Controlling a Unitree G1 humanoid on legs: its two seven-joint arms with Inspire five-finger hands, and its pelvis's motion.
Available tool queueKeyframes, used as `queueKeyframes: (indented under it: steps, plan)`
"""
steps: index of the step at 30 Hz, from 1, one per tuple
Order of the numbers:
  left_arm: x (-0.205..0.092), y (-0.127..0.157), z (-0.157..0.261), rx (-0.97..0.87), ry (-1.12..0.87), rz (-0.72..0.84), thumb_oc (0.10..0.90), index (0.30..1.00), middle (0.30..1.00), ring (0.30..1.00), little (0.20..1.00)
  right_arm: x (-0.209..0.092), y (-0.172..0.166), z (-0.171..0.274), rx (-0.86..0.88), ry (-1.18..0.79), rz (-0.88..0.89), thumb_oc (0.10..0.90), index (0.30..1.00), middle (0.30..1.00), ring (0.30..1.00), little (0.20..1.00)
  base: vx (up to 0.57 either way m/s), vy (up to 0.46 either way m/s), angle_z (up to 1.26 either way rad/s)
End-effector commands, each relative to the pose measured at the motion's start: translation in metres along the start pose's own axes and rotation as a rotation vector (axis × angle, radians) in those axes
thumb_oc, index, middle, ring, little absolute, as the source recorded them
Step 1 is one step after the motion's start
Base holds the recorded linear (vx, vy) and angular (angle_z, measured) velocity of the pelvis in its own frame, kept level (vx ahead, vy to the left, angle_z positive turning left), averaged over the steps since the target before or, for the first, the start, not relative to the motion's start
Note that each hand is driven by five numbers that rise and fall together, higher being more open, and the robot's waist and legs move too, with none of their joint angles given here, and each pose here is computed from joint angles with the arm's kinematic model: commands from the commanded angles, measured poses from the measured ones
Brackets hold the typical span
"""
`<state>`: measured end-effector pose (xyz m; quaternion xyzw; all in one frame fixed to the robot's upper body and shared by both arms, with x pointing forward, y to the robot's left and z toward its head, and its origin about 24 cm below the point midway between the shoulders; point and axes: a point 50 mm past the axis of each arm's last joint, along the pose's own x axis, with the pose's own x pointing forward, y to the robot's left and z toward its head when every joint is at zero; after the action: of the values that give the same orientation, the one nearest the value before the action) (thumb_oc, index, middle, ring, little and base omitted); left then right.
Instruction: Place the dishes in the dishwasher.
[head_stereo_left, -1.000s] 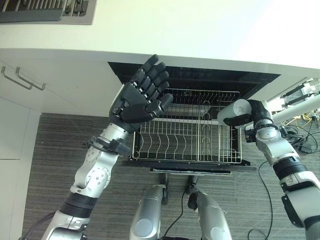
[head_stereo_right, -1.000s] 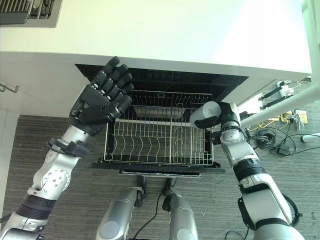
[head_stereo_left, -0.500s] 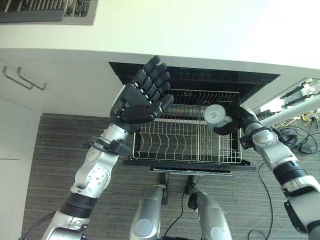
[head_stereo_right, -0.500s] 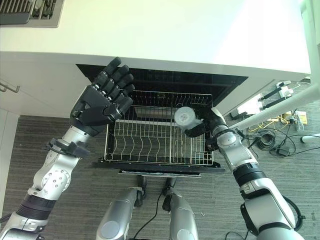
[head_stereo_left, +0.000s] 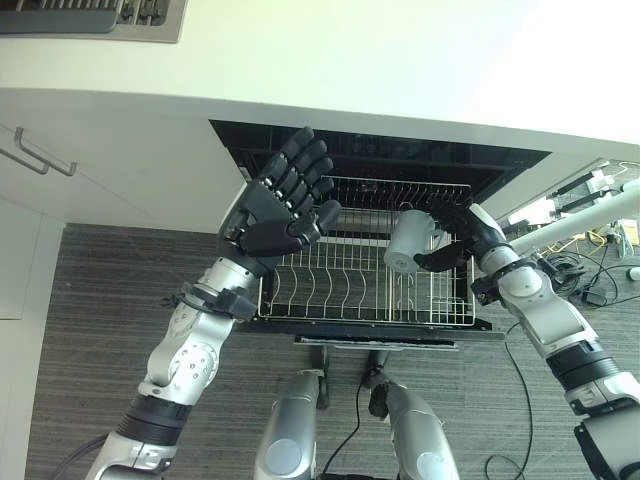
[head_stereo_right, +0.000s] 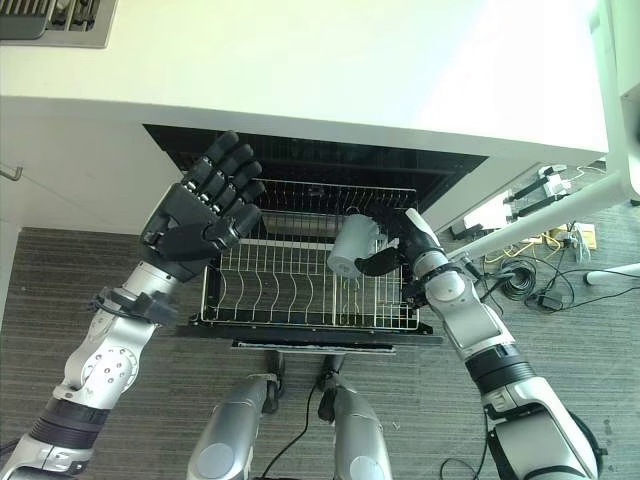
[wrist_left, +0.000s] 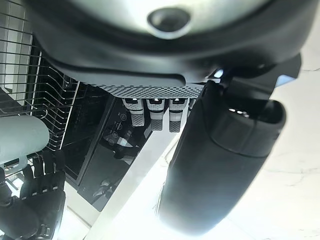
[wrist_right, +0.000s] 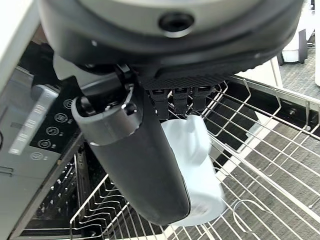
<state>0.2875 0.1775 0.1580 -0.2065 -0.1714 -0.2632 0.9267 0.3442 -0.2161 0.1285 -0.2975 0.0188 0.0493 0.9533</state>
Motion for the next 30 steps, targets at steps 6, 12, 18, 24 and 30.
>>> queueKeyframes:
  steps: [6,12,18,24,30]
  plan:
    - [-0.012,-0.026,0.041,0.077,-0.236,-0.124,0.8,0.9,0.9,0.9,0.9,-0.034,-0.046,0.033,-0.007,-0.215,-0.341,0.8,0.9,0.9,0.9,0.9,0.03,0.039,-0.06]
    - [-0.027,-0.025,0.039,0.071,-0.252,-0.089,0.8,0.9,0.9,0.9,0.9,-0.062,-0.047,0.015,0.043,-0.206,-0.405,0.8,0.9,0.9,0.9,0.9,0.05,0.021,-0.09]
    - [-0.039,-0.023,0.042,0.101,-0.275,-0.055,0.8,0.9,0.9,0.9,0.9,-0.08,-0.034,0.01,0.193,-0.237,-0.334,0.8,0.9,0.9,0.9,0.9,0.05,-0.011,-0.06]
    - [-0.062,-0.012,0.048,0.216,-0.287,0.071,0.8,0.9,0.9,0.9,0.9,-0.108,-0.02,0.02,0.408,-0.4,-0.232,0.8,0.9,0.9,0.9,0.9,0.07,-0.021,-0.02]
    - [-0.078,-0.014,0.045,0.127,-0.308,0.084,0.8,0.9,0.9,0.9,0.9,-0.123,-0.042,0.021,0.412,-0.466,-0.331,0.8,0.9,0.9,0.9,0.9,-0.04,0.209,0.25]
